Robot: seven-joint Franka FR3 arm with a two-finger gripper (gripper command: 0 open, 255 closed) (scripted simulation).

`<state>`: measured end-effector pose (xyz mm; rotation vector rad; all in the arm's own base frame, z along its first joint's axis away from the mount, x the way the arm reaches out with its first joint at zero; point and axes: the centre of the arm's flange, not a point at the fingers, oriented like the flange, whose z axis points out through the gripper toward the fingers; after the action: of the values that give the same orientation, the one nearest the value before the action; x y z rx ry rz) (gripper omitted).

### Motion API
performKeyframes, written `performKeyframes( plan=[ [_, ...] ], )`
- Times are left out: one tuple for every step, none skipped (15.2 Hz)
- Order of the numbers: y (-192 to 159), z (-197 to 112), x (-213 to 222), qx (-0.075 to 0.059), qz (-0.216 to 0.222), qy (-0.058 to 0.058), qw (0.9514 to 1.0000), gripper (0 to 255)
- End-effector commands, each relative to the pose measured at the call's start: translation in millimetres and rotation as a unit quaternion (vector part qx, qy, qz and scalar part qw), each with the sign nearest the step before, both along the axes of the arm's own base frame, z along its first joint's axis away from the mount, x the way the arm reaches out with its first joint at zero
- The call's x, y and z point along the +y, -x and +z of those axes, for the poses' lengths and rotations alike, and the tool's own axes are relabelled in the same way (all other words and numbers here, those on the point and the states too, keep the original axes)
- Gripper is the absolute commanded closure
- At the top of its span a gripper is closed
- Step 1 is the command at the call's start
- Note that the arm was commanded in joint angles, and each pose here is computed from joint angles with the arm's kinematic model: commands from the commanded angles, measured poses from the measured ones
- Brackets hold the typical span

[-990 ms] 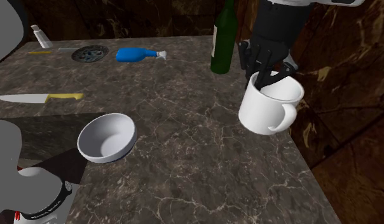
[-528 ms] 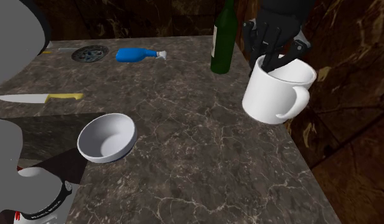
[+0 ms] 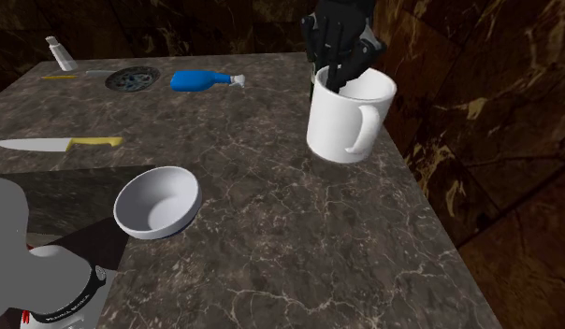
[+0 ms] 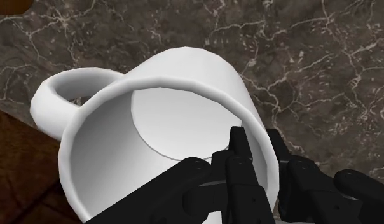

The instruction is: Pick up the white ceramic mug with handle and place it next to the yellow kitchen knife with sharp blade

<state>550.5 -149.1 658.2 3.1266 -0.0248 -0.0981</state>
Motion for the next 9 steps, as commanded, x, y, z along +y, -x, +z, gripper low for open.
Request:
performKeyframes(
  plan=[
    [15.2, -0.4, 22.9, 0.000, 0.000, 0.000, 1.0000, 255],
    [23.0, -0.3, 33.6, 0.000, 0.000, 0.000, 1.0000, 255],
    [30.9, -0.3, 44.2, 0.000, 0.000, 0.000, 1.0000, 255],
    [38.7, -0.3, 54.8, 0.000, 0.000, 0.000, 1.0000, 255],
    [46.5, -0.3, 65.4, 0.000, 0.000, 0.000, 1.0000, 255],
    [54.4, -0.2, 76.0, 0.000, 0.000, 0.000, 1.0000, 255],
    [62.2, -0.2, 86.7, 0.000, 0.000, 0.000, 1.0000, 255],
    [70.1, -0.2, 97.3, 0.000, 0.000, 0.000, 1.0000, 255],
    [77.9, -0.2, 107.9, 0.000, 0.000, 0.000, 1.0000, 255]
  ],
)
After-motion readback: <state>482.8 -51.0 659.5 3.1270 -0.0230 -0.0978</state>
